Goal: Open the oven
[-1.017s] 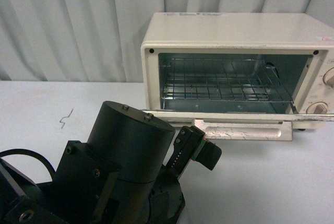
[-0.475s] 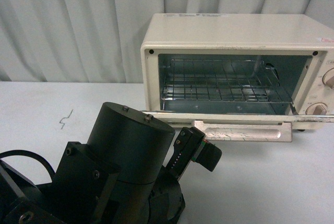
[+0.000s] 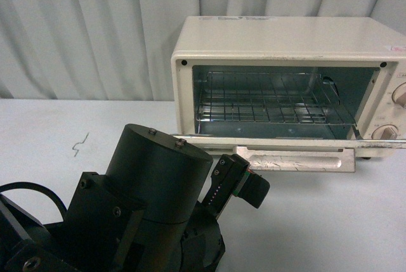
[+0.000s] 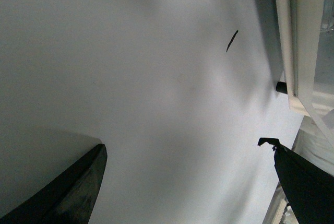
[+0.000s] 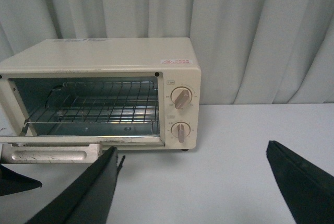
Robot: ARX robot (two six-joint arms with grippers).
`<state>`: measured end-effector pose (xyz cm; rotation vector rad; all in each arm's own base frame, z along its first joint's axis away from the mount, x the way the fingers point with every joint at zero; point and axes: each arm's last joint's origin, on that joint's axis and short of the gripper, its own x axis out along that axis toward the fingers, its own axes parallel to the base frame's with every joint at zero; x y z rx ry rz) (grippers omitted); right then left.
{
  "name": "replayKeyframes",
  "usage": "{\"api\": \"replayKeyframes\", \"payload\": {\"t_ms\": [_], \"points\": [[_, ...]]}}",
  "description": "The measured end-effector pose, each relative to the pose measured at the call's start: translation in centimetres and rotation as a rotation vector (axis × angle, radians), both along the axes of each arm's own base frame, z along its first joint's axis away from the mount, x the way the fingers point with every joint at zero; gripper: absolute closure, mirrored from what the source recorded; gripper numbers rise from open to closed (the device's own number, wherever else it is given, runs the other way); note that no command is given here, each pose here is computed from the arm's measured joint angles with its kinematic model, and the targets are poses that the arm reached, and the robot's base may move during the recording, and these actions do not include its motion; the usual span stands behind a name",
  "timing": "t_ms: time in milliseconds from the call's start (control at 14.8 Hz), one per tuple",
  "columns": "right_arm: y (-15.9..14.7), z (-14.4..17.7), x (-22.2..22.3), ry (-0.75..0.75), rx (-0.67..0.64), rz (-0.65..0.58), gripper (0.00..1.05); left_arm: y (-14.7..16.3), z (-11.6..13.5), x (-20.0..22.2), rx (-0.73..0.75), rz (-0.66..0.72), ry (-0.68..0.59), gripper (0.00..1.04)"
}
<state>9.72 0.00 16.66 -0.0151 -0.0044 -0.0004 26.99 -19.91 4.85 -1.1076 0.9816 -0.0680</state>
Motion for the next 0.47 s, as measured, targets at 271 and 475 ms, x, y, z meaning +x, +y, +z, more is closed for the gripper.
{"api": "replayKeyframes", "payload": {"t_ms": [271,475], "points": [[0.0,0.0,0.0,0.0,0.0,0.0,0.06,-0.6,0.2,-0.6,0.172,0.162,-0.101,0.07],[0.0,0.0,0.0,0.0,0.0,0.0,0.06,0.5,0.2,-2.2,0.24,0.177,-0.158,0.07]]}}
